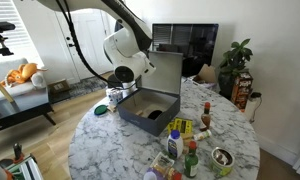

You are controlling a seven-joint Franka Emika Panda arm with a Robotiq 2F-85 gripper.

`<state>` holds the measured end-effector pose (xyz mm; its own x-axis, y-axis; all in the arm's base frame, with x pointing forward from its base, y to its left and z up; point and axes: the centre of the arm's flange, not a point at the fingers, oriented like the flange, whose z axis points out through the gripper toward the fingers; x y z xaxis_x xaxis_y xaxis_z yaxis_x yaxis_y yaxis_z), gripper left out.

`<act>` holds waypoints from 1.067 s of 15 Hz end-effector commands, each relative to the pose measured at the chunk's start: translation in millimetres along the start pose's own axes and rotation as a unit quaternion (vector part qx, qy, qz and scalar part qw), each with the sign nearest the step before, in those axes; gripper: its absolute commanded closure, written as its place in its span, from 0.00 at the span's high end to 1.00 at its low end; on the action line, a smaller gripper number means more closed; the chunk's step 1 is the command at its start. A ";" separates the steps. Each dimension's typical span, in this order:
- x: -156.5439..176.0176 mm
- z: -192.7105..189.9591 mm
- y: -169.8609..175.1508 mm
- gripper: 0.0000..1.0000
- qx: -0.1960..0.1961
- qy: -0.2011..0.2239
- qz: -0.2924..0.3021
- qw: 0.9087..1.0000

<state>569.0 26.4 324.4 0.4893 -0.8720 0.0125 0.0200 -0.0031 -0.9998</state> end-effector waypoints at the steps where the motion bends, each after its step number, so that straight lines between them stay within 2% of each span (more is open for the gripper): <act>1: -29.5 16.6 24.3 0.01 0.005 0.008 -0.011 1.000; 16: -33.4 17.2 24.4 0.01 -0.026 0.004 -0.012 1.000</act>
<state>574.8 36.6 313.7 0.5062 -0.8621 0.0241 0.0210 -0.0156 -0.9997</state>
